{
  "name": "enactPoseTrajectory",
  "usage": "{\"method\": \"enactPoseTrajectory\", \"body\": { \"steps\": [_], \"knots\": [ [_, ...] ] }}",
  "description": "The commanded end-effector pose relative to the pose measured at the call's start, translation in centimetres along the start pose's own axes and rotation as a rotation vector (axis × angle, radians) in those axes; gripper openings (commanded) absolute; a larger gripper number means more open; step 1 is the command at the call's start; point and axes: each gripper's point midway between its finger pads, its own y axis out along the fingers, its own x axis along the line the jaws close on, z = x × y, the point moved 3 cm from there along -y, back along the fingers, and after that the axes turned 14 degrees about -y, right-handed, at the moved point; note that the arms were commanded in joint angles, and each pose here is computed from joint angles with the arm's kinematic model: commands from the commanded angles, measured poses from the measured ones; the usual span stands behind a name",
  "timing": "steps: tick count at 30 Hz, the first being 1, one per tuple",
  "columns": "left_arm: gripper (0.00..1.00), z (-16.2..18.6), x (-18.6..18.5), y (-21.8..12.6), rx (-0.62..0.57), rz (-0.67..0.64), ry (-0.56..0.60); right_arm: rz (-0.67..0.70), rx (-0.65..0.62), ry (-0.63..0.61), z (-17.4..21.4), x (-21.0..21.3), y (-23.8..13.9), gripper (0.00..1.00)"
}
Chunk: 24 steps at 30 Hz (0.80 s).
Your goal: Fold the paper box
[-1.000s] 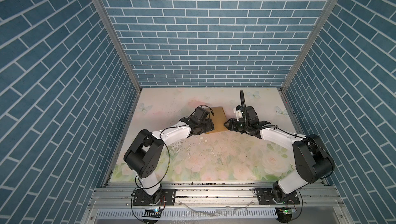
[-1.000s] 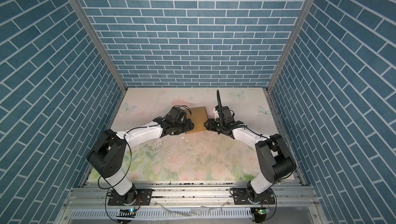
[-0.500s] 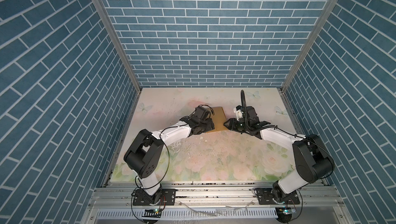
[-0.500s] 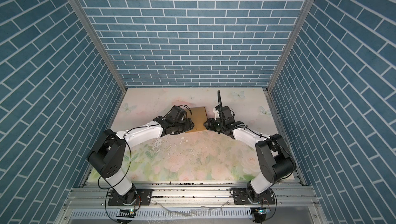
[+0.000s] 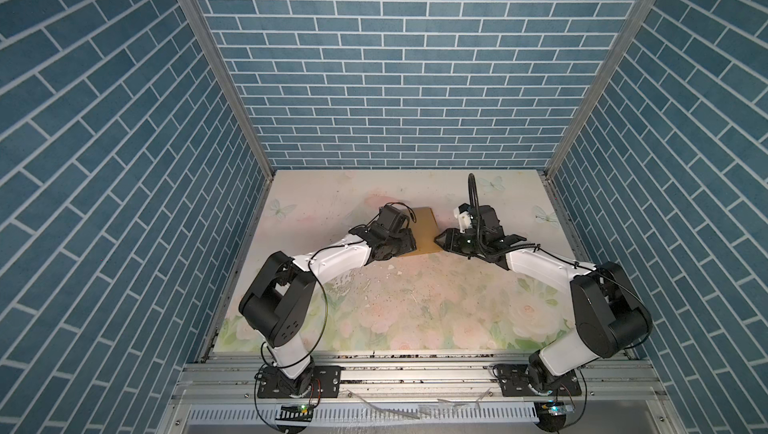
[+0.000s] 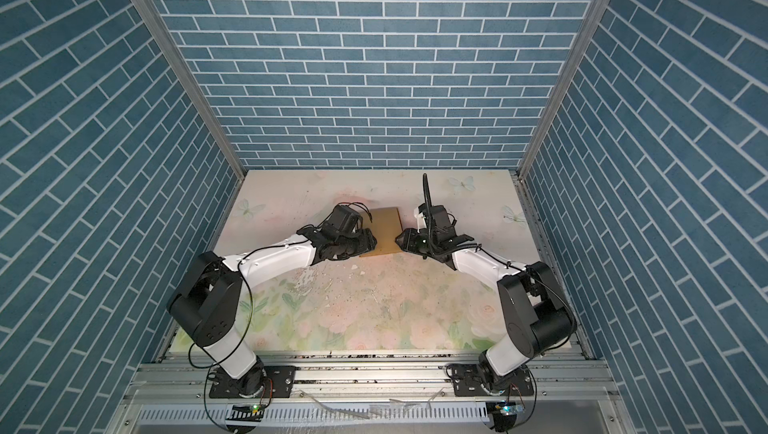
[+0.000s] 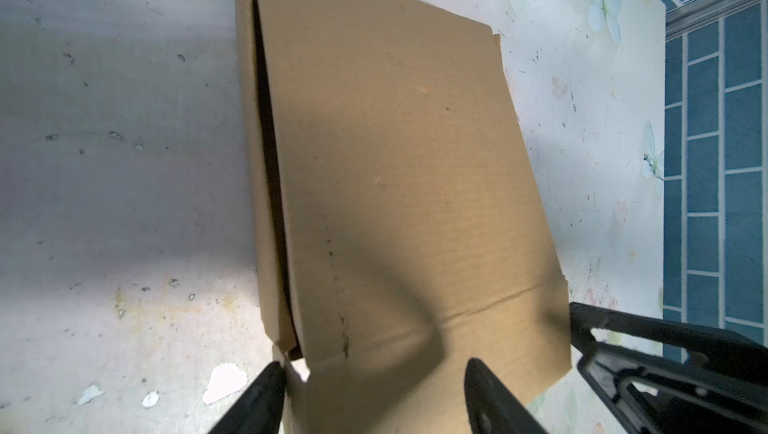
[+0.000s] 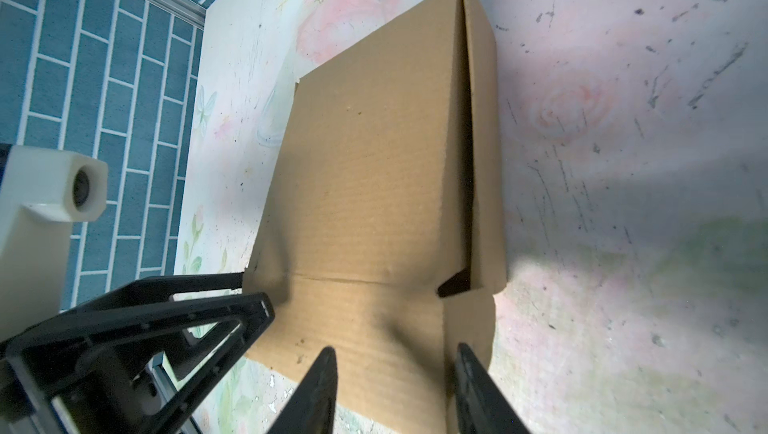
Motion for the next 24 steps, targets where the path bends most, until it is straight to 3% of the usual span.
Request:
{"method": "enactPoseTrajectory", "body": {
  "steps": [1,24],
  "knots": [
    [0.70,-0.1,-2.5,-1.4,-0.007,0.074,0.013,-0.049,0.011,0.016,0.3,1.2,-0.6,0.46],
    [0.70,1.4,-2.2,-0.4,0.013,0.068,0.005,-0.036,0.069,0.036,2.0,0.6,0.0,0.44]
  ]
}}
